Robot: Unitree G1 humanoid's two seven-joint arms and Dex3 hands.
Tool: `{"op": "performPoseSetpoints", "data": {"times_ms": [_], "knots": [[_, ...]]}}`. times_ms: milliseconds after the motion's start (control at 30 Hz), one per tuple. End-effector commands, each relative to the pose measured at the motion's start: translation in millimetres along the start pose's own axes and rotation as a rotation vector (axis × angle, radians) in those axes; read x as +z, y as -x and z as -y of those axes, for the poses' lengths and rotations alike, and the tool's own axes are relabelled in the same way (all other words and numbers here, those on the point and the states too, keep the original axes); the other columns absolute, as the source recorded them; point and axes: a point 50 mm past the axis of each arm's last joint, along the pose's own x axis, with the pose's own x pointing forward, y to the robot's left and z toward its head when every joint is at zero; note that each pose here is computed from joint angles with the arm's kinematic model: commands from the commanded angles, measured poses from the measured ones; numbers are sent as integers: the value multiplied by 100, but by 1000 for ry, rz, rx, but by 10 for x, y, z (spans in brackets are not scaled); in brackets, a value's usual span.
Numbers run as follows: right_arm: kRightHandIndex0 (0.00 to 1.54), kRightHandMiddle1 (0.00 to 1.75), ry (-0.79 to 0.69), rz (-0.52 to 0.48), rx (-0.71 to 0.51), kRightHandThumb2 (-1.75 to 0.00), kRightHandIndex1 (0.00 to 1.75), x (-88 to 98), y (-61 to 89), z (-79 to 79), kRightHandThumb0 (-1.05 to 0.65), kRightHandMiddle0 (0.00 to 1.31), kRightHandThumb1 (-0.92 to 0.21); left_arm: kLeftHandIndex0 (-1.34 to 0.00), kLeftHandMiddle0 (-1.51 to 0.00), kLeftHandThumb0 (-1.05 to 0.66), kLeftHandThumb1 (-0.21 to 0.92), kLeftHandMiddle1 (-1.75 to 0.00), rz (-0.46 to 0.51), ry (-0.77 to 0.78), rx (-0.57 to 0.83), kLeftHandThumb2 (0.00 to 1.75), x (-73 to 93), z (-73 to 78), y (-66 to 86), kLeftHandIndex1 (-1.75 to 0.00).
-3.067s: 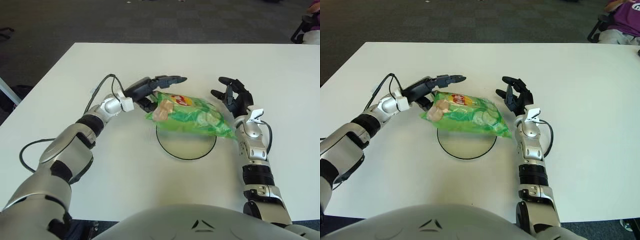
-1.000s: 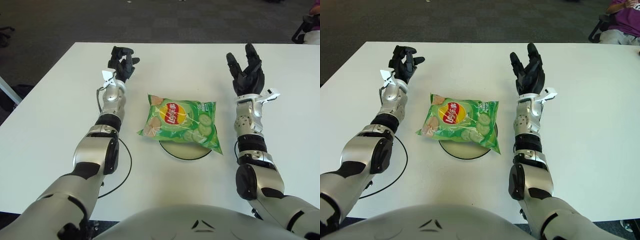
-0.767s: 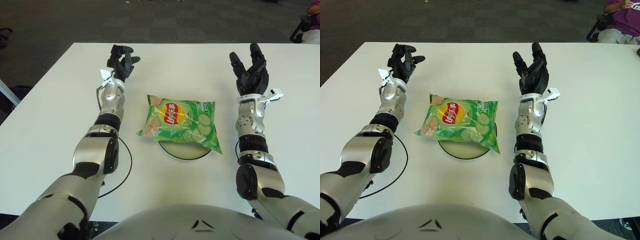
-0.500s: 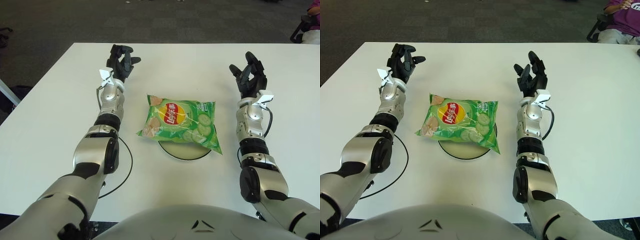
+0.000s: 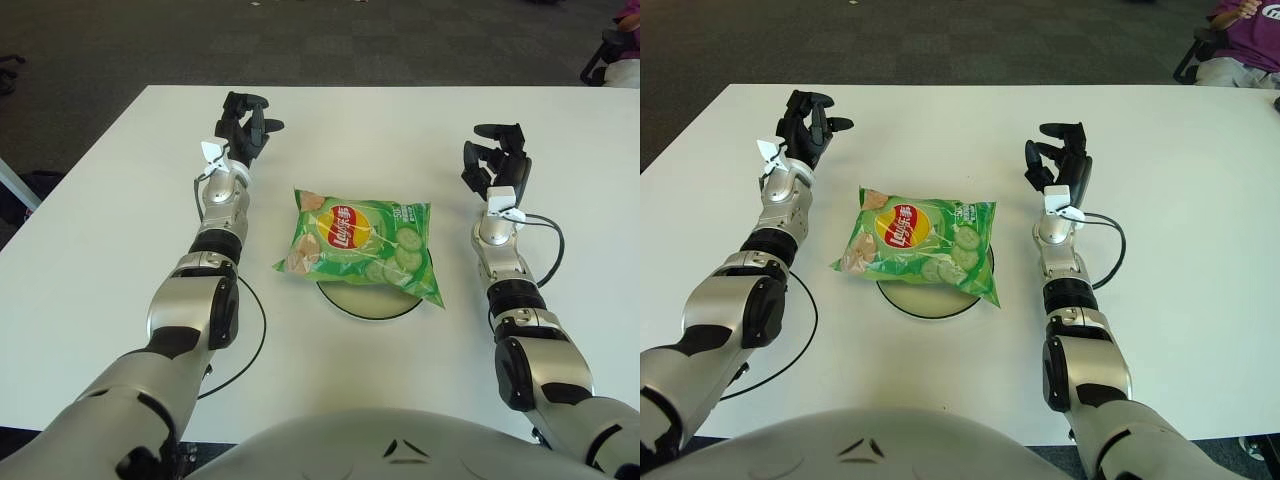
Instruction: Put the snack into the plate.
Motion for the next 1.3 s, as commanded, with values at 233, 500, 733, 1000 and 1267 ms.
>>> {"op": "performPoseSetpoints", "data": {"times_ms": [233, 500, 733, 1000, 1267], "knots": [[79, 162, -19, -1, -51, -42, 55, -21, 12, 133, -34, 30, -92, -25, -60, -35, 92, -135, 50, -15, -23, 47, 73, 2, -22, -169], [81, 162, -89, -30, -36, -41, 56, -2, 103, 215, -34, 30, -92, -26, -60, -35, 92, -138, 86, -36, -15, 46, 122, -18, -17, -169], [82, 162, -122, -51, -11, -42, 56, 50, 195, 266, -34, 30, -92, -30, -64, -35, 92, -139, 187, -98, -37, 42, 196, -49, 119, -164], [84, 162, -142, -60, 3, -42, 56, 92, 290, 307, -34, 30, -92, -33, -68, -35, 92, -135, 222, -142, -24, 40, 126, -26, 346, -161], [86, 163, -162, -55, 23, -42, 56, 130, 338, 354, -34, 30, -92, -37, -71, -35, 92, -130, 204, -156, 32, 36, 5, -13, 576, -157]]}}
